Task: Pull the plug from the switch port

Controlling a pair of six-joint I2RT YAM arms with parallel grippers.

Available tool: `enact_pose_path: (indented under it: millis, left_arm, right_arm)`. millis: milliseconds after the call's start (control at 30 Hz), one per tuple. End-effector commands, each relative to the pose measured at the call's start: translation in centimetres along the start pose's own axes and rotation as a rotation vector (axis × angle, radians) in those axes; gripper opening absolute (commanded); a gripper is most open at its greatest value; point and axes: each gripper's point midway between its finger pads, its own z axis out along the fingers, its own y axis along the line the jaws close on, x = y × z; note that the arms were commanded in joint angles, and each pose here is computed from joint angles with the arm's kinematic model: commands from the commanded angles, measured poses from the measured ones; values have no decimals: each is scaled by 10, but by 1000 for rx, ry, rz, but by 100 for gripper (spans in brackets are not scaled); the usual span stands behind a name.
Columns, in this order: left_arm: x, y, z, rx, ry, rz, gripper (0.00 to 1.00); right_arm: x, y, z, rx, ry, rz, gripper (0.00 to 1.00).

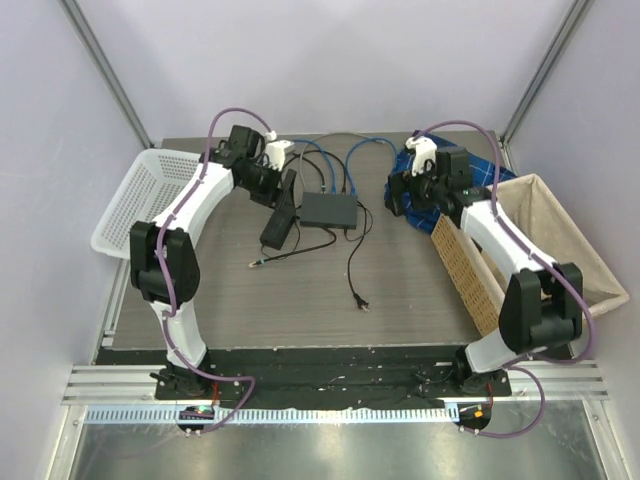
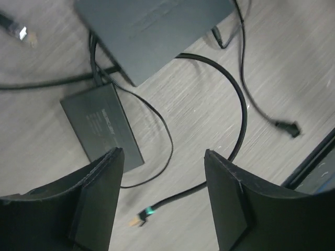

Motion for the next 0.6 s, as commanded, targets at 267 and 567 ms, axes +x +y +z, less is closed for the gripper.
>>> enact_pose_path:
  millis: [267,567]
  left_arm:
    - [24,43,6,-251,-43,-433,69]
    - [68,50,12,-289,39,-315,70]
  right_arm:
    - [-94,37,115,-227,-145,42,100]
    - [-69,38,165,-203,-60,79,100]
